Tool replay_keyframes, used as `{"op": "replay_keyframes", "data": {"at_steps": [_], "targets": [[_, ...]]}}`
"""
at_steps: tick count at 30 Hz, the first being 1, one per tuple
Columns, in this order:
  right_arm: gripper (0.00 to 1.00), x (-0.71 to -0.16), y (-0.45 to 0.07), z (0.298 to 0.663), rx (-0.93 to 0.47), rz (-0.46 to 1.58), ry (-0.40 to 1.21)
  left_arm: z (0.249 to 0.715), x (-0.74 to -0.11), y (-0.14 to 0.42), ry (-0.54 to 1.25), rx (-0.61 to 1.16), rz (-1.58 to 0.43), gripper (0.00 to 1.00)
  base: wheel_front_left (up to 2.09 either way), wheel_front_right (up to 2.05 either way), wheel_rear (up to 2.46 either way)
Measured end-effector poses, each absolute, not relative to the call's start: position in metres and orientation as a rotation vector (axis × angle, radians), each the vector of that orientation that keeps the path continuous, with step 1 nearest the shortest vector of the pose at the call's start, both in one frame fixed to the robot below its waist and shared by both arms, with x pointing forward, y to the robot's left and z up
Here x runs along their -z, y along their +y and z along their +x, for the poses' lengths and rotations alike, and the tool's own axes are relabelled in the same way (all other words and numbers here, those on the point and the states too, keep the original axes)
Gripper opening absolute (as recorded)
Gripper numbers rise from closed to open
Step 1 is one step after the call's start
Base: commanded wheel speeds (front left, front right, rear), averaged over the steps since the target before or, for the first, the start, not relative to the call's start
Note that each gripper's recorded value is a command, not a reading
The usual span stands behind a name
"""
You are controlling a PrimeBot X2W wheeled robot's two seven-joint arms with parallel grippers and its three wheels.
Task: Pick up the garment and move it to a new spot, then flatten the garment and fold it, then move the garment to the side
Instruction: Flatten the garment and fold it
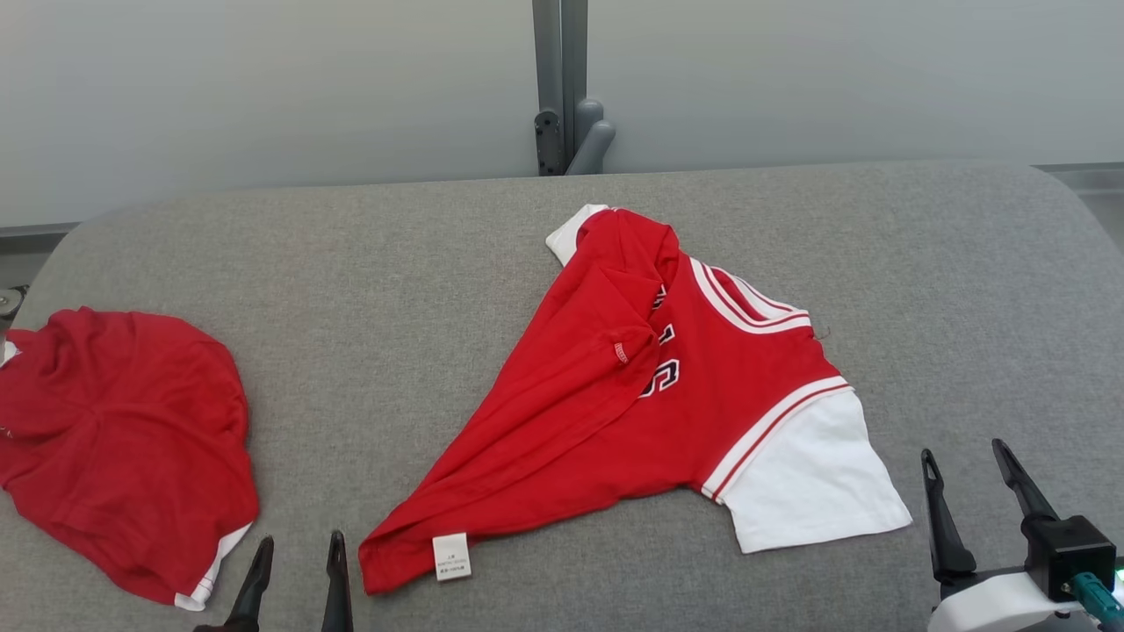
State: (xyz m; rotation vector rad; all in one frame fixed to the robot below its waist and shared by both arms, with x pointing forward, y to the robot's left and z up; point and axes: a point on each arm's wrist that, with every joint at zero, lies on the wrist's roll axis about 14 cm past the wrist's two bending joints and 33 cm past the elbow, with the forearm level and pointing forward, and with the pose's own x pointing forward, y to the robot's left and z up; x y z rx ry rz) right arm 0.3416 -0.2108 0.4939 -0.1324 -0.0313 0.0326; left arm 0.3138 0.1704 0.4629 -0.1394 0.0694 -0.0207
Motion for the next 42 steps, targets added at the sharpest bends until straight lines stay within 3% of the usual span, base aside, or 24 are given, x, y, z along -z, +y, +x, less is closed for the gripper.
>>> {"op": "replay_keyframes", "data": {"at_steps": [25, 30, 36, 42], "targets": [[1.00, -0.491, -0.219, 0.346, 0.012, -0.092, -0.023, 0.303, -0.438, 0.175, 0.141, 0.040, -0.116, 1.00, 0.00, 0.00, 0.00], [1.00, -0.463, -0.210, 0.363, -0.062, -0.128, 0.070, 0.302, -0.412, 0.153, 0.230, 0.104, -0.136, 1.00, 0.00, 0.00, 0.00], [1.00, -0.410, -0.205, 0.385, -0.143, -0.201, 0.315, 0.309, -0.377, 0.141, 0.365, 0.172, -0.113, 1.00, 0.00, 0.00, 0.00], [1.00, -0.372, -0.203, 0.384, -0.161, -0.192, 0.483, 0.315, -0.358, 0.143, 0.434, 0.174, -0.104, 1.00, 0.00, 0.00, 0.00]]}}
